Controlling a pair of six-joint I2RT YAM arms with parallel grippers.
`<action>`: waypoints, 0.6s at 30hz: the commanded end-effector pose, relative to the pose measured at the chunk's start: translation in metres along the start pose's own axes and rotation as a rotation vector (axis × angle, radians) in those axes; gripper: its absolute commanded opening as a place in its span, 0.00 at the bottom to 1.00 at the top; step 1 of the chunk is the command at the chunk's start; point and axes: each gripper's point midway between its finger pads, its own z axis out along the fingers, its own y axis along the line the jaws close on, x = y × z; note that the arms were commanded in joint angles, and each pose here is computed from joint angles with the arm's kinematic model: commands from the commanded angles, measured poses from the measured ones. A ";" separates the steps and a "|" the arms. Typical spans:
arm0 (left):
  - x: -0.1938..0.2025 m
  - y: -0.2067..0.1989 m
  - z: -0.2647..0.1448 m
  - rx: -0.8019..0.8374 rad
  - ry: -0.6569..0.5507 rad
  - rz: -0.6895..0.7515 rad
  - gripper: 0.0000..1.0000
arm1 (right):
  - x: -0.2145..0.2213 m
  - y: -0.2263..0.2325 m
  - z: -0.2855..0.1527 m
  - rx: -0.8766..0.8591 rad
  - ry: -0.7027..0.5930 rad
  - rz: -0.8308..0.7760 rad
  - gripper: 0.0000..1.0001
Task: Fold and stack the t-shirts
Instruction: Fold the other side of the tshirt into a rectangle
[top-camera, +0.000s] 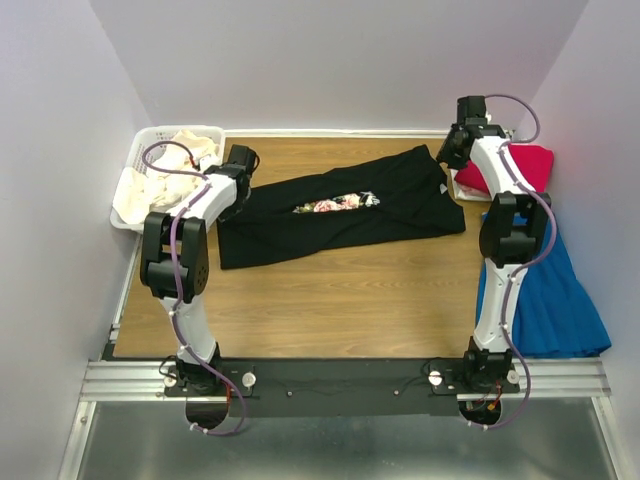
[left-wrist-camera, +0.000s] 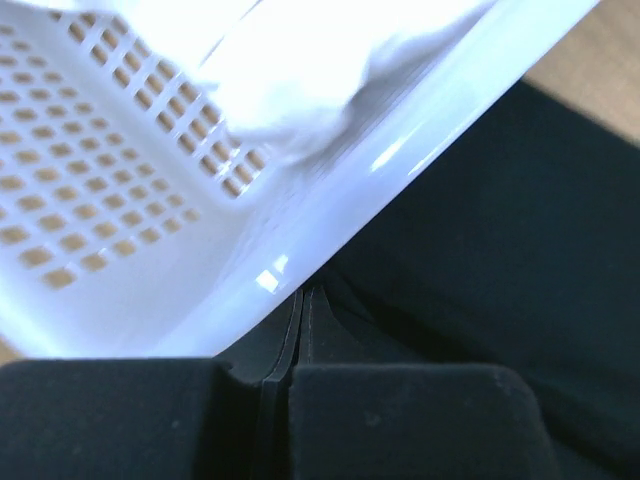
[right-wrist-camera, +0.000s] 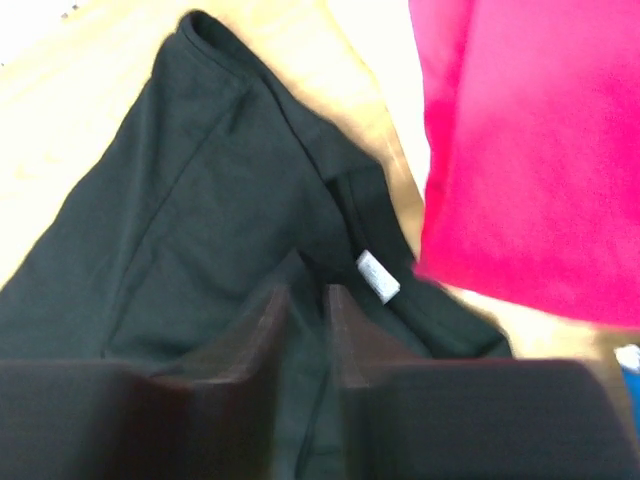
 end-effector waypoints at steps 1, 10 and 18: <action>-0.043 -0.014 0.007 0.001 -0.087 -0.067 0.08 | -0.023 0.017 0.019 -0.071 -0.039 -0.049 0.47; -0.086 -0.045 -0.002 0.069 -0.165 -0.091 0.33 | -0.047 0.036 -0.003 -0.156 -0.091 -0.055 0.56; -0.055 -0.026 -0.001 0.086 -0.115 -0.035 0.39 | 0.005 0.021 -0.036 -0.178 0.026 -0.055 0.56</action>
